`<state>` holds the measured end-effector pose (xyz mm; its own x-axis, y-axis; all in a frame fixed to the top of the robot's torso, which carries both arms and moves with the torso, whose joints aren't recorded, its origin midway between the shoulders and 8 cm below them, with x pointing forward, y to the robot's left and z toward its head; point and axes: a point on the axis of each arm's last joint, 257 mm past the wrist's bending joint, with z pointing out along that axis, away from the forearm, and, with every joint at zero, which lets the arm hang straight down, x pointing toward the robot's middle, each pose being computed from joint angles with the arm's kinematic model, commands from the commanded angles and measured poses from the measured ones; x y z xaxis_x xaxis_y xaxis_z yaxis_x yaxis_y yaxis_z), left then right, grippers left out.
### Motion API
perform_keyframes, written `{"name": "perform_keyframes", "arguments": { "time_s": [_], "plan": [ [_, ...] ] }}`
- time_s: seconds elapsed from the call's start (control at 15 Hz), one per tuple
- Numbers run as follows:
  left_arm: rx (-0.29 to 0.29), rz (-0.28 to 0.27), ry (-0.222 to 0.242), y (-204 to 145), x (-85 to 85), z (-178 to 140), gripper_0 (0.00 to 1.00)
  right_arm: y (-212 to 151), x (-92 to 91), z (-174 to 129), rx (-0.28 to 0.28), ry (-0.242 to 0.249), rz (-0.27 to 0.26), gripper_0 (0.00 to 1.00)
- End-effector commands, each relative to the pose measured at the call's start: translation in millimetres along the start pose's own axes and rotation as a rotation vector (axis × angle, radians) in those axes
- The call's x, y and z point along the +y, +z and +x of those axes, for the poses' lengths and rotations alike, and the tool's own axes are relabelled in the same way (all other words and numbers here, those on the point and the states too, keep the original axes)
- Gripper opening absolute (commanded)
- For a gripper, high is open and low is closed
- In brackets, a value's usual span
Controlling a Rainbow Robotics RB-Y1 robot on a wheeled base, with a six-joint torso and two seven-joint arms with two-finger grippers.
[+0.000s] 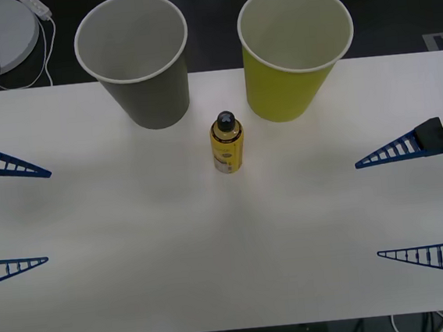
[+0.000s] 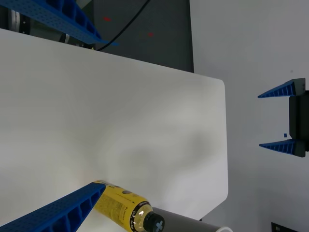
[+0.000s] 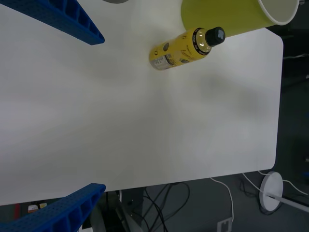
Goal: Put the can into the green bin and the plastic bottle into the gray bin
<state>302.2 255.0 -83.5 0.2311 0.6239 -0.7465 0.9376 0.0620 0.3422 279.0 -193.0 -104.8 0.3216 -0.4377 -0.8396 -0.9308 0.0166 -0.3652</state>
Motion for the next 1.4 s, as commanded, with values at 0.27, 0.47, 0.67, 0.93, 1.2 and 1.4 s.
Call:
{"name": "perform_keyframes", "arguments": {
  "time_s": [0.27, 0.47, 0.67, 0.93, 1.2, 1.4],
  "plan": [
    [0.000, 0.000, 0.000, 0, 0.0, 0, 1.00, 4, 4.1, 0, -0.037, 0.038, 0.019, 1.00],
    [0.000, 0.000, 0.000, 0, 0.0, 0, 1.00, 5, 0.5, -7, -0.068, 0.040, 0.043, 1.00],
    [0.000, 0.000, 0.000, 0, 0.0, 0, 1.00, 8, 0.7, -8, -0.081, 0.023, 0.057, 1.00],
    [0.000, 0.000, 0.000, 0, 0.0, 0, 1.00, 9, 3.6, 6, -0.062, 0.031, 0.099, 1.00],
    [0.000, 0.000, 0.000, 0, 0.0, 0, 1.00, 13, 9.7, 22, -0.037, 0.056, 0.170, 1.00],
    [0.000, 0.000, 0.000, 0, 0.0, 0, 1.00, 14, 9.8, 37, -0.020, 0.073, 0.240, 1.00]
  ]
}}
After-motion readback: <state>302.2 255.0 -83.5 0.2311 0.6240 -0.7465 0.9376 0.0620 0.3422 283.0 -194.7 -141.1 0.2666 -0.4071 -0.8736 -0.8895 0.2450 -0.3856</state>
